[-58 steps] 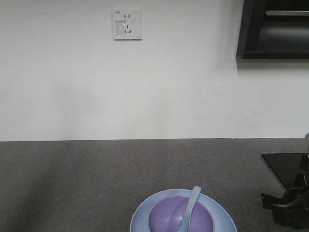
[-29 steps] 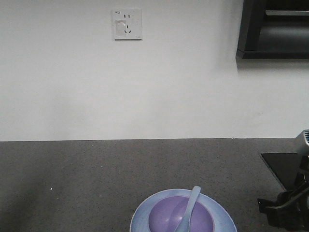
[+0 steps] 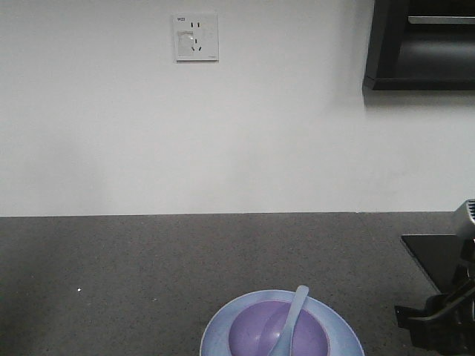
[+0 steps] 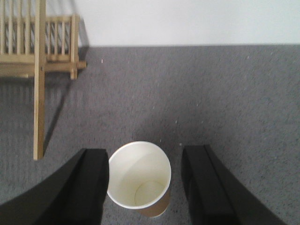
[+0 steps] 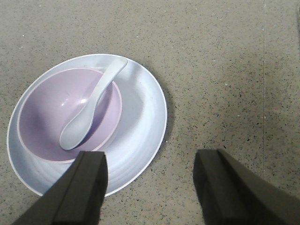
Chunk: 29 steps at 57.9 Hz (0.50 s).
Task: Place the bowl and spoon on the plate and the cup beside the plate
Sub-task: 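Open the left gripper and withdraw it from the bowl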
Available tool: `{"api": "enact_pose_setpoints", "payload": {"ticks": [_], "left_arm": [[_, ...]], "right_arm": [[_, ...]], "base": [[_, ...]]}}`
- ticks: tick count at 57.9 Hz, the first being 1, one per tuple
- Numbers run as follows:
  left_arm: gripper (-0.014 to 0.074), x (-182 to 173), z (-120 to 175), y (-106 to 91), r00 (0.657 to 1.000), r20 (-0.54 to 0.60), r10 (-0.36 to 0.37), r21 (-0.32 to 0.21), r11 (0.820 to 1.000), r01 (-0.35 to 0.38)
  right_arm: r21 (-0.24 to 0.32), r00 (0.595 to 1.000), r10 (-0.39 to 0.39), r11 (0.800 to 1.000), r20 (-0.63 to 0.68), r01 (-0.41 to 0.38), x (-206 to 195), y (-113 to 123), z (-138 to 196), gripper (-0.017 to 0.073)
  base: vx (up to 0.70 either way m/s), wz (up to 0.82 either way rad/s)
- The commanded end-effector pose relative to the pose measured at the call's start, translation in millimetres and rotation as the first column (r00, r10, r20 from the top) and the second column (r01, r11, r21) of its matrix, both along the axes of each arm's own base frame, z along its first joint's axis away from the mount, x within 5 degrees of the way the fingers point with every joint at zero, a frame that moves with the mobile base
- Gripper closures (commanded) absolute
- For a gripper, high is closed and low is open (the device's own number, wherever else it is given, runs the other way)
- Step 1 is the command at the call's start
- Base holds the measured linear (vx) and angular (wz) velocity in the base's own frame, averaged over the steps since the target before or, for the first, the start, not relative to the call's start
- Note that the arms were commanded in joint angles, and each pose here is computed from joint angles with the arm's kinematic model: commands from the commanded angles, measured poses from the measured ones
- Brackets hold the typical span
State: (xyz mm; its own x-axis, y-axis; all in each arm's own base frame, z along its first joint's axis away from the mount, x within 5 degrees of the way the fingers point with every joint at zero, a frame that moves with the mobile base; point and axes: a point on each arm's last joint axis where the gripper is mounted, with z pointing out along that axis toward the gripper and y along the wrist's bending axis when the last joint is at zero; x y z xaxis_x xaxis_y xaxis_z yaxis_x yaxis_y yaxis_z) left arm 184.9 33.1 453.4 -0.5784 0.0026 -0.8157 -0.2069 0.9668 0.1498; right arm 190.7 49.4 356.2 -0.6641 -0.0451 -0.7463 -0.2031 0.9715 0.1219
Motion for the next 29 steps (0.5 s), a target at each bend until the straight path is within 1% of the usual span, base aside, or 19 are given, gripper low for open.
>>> {"api": "enact_pose_setpoints", "payload": {"ticks": [1,6,11,14,16,20,23,26,29], "left_arm": [[0.0157,19,12,4.6,0.999,0.032,0.033,0.017,0.999,-0.034],[0.0172,42,2,14.7,0.996,-0.020,0.085,-0.003,0.996,-0.085],[0.0193,59,-12,30.8,0.987,-0.080,0.142,-0.013,0.990,-0.143],[0.0204,67,-23,43.0,0.975,-0.127,0.180,-0.042,0.982,-0.186],[0.0208,70,-27,49.6,0.970,-0.144,0.195,-0.056,0.977,-0.205],[0.0209,73,-35,66.6,0.958,-0.166,0.236,-0.093,0.963,-0.253],[0.0209,74,-38,74.5,0.956,-0.167,0.240,-0.123,0.957,-0.261],[0.0209,75,-40,77.1,0.964,-0.161,0.214,-0.172,0.955,-0.241],[0.0209,76,-41,79.9,0.970,-0.159,0.186,-0.197,0.956,-0.216]], "right_arm": [[0.018,0.996,-0.002,1.000,0.093,0.001,2,0,17,0.0093],[0.013,0.997,0.000,1.000,0.073,-0.001,1,-1,15,0.0093],[0.009,0.998,0.002,1.000,0.056,-0.003,0,-1,14,0.0093],[0.008,0.999,0.003,1.000,0.050,-0.003,-1,-1,13,0.0093],[0.004,0.999,0.006,1.000,0.047,-0.006,-1,-1,13,0.0093],[-0.008,0.999,0.017,1.000,0.043,-0.016,-1,-1,12,0.0093],[-0.010,0.999,0.017,1.000,0.038,-0.017,-2,-1,12,0.0093],[-0.021,0.999,0.027,0.999,0.039,-0.026,-2,-1,12,0.0093],[-0.030,0.998,0.035,0.999,0.043,-0.034,-2,-1,12,0.0093]], "base": [[0.00,0.00],[0.00,0.00],[0.00,0.00],[0.00,0.00],[0.00,0.00],[0.00,0.00],[0.00,0.00],[0.00,0.00],[0.00,0.00]]}}
